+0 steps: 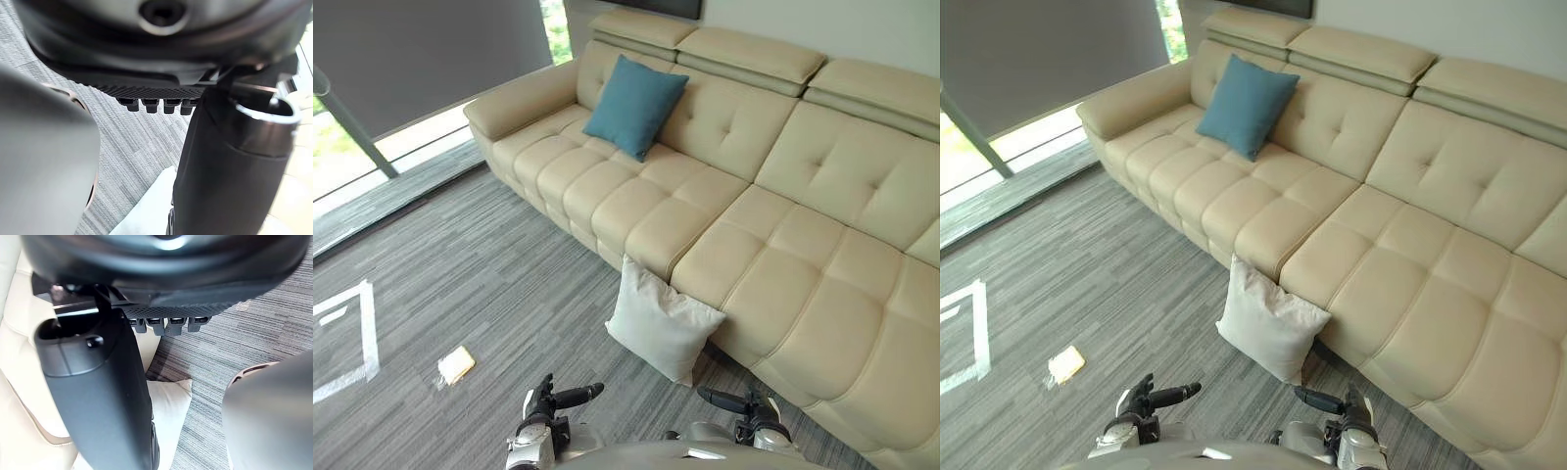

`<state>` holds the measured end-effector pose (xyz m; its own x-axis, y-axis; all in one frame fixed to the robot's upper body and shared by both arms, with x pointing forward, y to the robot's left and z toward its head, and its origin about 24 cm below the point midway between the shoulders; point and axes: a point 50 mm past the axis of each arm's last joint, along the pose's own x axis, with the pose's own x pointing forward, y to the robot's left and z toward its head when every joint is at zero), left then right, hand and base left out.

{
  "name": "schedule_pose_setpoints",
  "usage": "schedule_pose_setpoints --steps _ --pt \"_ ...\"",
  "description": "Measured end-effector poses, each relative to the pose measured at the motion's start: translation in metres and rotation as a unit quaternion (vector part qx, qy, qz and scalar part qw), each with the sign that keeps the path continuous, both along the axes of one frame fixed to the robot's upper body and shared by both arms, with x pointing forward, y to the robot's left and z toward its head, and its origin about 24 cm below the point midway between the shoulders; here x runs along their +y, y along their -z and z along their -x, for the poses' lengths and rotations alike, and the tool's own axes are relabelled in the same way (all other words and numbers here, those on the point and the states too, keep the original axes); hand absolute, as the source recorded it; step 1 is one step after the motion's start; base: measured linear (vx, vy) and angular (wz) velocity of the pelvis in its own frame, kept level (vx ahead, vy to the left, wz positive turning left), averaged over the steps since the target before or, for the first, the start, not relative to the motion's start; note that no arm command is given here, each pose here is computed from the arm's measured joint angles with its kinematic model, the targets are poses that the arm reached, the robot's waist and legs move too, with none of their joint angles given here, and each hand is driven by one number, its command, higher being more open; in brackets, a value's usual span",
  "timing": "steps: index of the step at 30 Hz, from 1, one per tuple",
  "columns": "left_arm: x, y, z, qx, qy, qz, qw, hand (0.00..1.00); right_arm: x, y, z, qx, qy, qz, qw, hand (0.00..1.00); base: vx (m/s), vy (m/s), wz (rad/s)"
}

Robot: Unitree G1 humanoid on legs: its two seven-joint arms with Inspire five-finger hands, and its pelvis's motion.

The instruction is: Pick up cushions and gather them together orderly.

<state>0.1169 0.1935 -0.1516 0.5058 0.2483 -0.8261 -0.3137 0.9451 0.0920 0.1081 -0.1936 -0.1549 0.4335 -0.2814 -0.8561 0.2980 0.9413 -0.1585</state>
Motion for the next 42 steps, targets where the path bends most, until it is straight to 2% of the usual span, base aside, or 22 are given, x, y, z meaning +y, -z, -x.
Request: schedule_pose_setpoints --steps 3,8,12,18,21,24,30,42 --pt "-0.001 0.002 0.005 0.006 -0.012 0.006 1.0 1.0 -0.002 0.0 0.004 0.003 -0.012 0.007 1.0 1.0 0.15 0.376 -1.08" --pt "0.006 0.006 0.016 0.028 -0.011 -0.003 1.0 1.0 0.009 0.004 0.012 0.015 -0.015 -0.009 1.0 1.0 0.25 0.284 -0.81" --pt "0.0 0.009 0.017 0.041 -0.009 0.007 0.999 1.0 0.005 0.002 0.007 0.01 -0.023 -0.003 1.0 1.0 0.16 0.128 -0.86" --pt "-0.002 0.009 0.015 0.043 0.009 0.007 0.999 1.0 0.003 0.001 0.003 0.003 -0.026 0.003 1.0 1.0 0.15 -0.089 -0.48" --pt "-0.017 0.012 0.015 0.054 0.028 0.026 0.998 1.0 -0.009 -0.002 0.0 -0.002 -0.02 0.018 1.0 1.0 0.15 -0.217 -0.06" --pt "-0.019 0.012 0.015 0.05 0.031 0.028 0.998 1.0 -0.008 0.0 0.002 0.004 -0.019 0.016 1.0 1.0 0.11 -0.202 0.05" --pt "-0.008 0.005 0.006 0.02 0.025 0.013 0.999 1.0 -0.001 0.002 0.005 0.012 -0.017 0.006 1.0 1.0 0.04 -0.102 -0.09" --pt "0.004 0.001 -0.001 0.012 0.033 -0.008 0.999 1.0 0.006 0.001 0.001 0.004 -0.017 0.0 1.0 1.0 -0.02 0.114 -0.13"
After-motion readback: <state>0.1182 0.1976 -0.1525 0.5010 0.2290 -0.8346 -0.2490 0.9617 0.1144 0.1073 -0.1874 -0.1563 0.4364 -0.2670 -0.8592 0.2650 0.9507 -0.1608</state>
